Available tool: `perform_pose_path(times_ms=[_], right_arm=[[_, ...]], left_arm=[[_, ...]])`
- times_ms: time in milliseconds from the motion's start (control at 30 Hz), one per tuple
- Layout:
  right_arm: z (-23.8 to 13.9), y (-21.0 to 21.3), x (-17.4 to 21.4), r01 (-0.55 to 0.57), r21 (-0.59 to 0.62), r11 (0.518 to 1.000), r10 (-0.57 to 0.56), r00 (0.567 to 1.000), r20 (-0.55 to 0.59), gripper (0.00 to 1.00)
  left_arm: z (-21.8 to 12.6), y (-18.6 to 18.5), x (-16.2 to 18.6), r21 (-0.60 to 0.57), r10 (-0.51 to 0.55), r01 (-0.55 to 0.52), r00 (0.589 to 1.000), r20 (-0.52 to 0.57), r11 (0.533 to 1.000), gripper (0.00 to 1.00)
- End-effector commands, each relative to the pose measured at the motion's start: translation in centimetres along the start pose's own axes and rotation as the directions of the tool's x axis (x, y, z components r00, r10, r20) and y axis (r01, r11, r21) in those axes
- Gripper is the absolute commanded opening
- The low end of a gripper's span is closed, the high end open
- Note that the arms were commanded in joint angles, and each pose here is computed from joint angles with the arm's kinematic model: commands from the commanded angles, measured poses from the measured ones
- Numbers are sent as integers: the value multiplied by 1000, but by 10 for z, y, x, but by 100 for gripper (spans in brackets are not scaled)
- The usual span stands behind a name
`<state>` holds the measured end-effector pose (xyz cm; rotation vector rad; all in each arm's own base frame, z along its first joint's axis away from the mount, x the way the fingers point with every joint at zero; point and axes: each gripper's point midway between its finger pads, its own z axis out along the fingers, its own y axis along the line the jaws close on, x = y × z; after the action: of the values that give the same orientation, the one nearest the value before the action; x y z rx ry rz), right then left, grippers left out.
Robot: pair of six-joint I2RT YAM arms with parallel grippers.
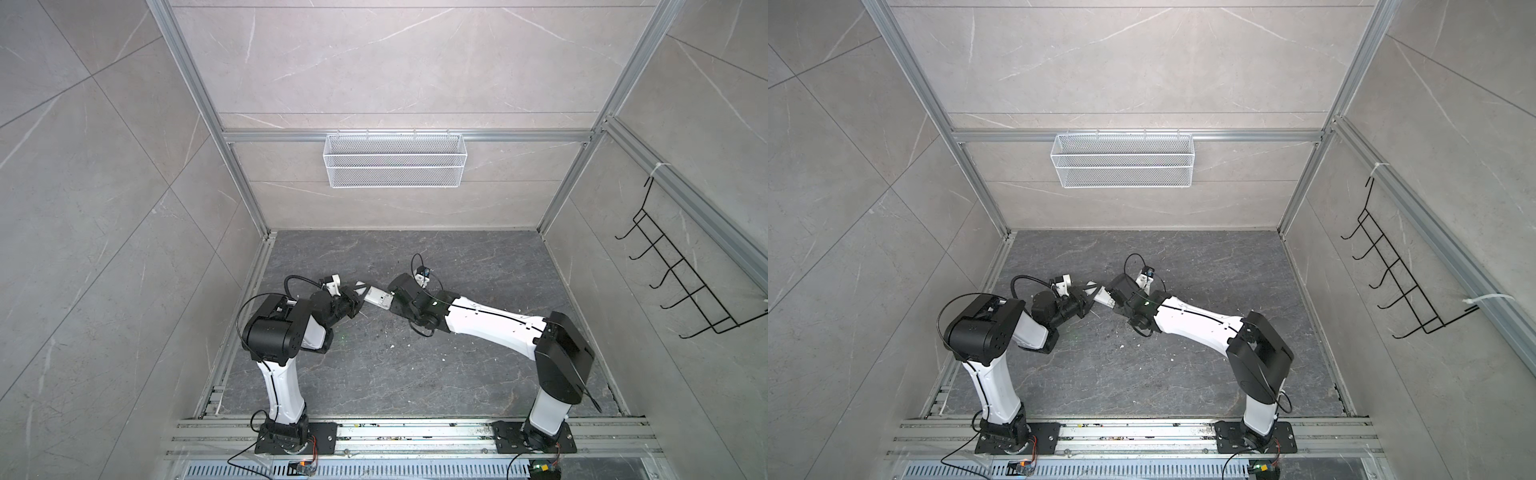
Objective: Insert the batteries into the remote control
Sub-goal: 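Lift the gold-topped battery and carry it to the remote in the left gripper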
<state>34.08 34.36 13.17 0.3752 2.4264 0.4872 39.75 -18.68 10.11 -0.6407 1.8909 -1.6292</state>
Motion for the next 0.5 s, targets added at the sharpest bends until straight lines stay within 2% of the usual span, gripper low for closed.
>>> perform_pose_path(times_ms=[0,467], right_arm=[[7,11,-12,-29,8,1000,29,998,62,0],[26,25,-19,27,42,999,-31,997,77,0]], left_arm=[[-2,-10,0,41,63,-62,998,-4,997,0],[4,-7,0,43,41,-40,999,-31,998,0]])
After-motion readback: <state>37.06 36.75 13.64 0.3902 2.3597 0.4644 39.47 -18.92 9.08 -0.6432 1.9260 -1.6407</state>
